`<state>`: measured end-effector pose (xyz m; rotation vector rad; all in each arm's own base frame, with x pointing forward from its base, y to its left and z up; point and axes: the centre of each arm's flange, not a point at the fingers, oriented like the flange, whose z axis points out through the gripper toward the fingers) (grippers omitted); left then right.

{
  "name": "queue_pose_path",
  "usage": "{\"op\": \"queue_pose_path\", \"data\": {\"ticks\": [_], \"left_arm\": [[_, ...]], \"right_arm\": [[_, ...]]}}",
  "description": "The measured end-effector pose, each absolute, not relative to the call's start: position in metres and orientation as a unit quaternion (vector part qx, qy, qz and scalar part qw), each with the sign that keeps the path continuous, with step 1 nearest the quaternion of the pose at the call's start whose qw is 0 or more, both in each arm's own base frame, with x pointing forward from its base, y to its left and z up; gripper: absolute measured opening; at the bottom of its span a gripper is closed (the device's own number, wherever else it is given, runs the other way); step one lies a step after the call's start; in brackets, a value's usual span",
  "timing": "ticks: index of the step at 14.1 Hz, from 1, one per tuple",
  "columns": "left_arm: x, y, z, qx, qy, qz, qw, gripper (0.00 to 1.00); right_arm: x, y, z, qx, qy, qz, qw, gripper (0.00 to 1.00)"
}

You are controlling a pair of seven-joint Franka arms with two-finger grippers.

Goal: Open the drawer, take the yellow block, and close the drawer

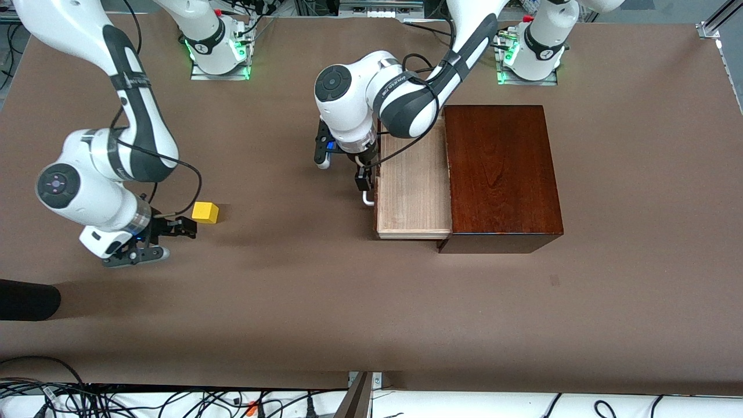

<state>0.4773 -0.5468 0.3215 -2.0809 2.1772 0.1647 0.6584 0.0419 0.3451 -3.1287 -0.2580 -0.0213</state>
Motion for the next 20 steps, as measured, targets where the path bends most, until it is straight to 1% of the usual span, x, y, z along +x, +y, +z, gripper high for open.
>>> {"op": "queue_pose_path", "data": {"ticks": [3,7,9,11,14,20], "left_arm": [[0.479,-0.545,0.322,-0.694,0.715,0.055,0.063,1.0],[0.489,-0.536,0.326,-0.709,0.699,0.06,0.064,1.0],[0.493,-0.527,0.327,-0.712,0.695,0.077,0.071,1.0],[0.495,-0.518,0.326,-0.711,0.691,0.096,0.083,1.0],[0.502,-0.5,0.324,-0.708,0.685,0.128,0.114,1.0],[0.511,-0.473,0.327,-0.709,0.672,0.174,0.125,1.0]], "right_arm": [[0.643,0.041,0.415,-0.997,-0.082,-0.009,0.004,1.0],[0.602,0.033,0.515,-0.997,-0.078,0.004,0.007,1.0],[0.59,0.025,0.551,-0.997,-0.074,0.01,0.008,1.0],[0.585,0.025,0.578,-0.997,-0.076,0.013,0.008,1.0],[0.583,0.025,0.599,-0.997,-0.075,0.009,0.008,1.0],[0.58,0.029,0.597,-0.997,-0.079,0.026,0.008,1.0]]}}
